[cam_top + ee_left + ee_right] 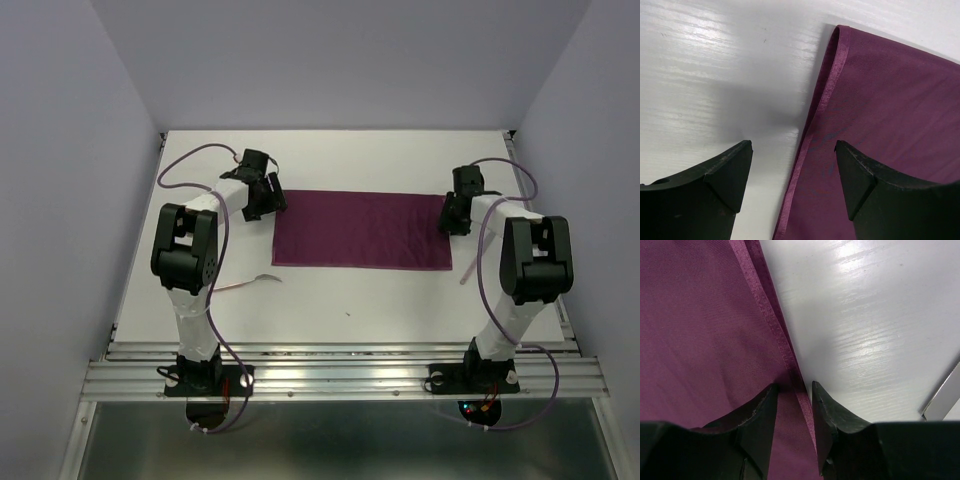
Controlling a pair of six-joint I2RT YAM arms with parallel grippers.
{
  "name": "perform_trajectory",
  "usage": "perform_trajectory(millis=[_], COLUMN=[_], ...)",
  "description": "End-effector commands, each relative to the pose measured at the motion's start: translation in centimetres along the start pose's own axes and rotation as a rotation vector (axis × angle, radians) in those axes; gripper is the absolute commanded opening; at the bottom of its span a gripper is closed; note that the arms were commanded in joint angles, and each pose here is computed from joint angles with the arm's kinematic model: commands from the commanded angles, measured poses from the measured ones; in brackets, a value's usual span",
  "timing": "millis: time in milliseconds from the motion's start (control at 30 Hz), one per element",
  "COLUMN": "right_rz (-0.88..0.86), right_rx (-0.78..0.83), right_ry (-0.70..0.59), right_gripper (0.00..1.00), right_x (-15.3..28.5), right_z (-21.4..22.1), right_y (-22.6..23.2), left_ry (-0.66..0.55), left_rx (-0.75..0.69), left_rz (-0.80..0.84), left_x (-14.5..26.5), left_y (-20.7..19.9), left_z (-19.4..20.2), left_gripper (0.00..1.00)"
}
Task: Fold the napkin into a case and place the utensils inside
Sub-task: Pick up the rectangle-folded napkin from the center of the board, then fold the rectangle-folded napkin at the center of the board.
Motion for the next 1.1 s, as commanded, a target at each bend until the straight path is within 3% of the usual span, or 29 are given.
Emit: perform_trajectory(millis=[0, 133, 367, 567, 1067], right_rz=[0.035, 0.044, 0.039, 0.036, -0.119], right_rx=[0.042, 0.047, 0.035, 0.023, -0.038], right_ry=[0.079, 0.104, 0.08, 0.026, -0.109], right_gripper=[0.39, 0.3, 0.01, 0.01, 0.01], right_x=[-1.1, -1.8, -1.6, 0.0, 6.8], right_z=[2.2, 3.0, 2.6, 1.8, -1.1], right_y=[0.0, 0.0, 0.2, 0.2, 2.1], left_ry=[-0.053, -0.059, -0.053, -0.046, 0.058], left_rx=[0.018, 0.027, 0.03, 0.029, -0.004], left_rz=[0.005, -0.02, -0.043, -0.077, 0.084], left_x=[1.3, 1.1, 0.9, -0.2, -1.4], left_y=[0.0, 0.4, 0.9, 1.7, -2.1], left_z=[-0.8, -0.6, -0.2, 0.2, 4.2], left_gripper=[0.79, 0.79, 0.79, 0.79, 0.79])
Point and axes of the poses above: each gripper's point midway between its finger pads, its own x axis back along the fingers, its own y axis along the line the jaws close on, z = x × y, the point moved 8 cm from there along x, back along the fingers, and after that the axes turned 4 degrees about -x, right-handed, at the moved point
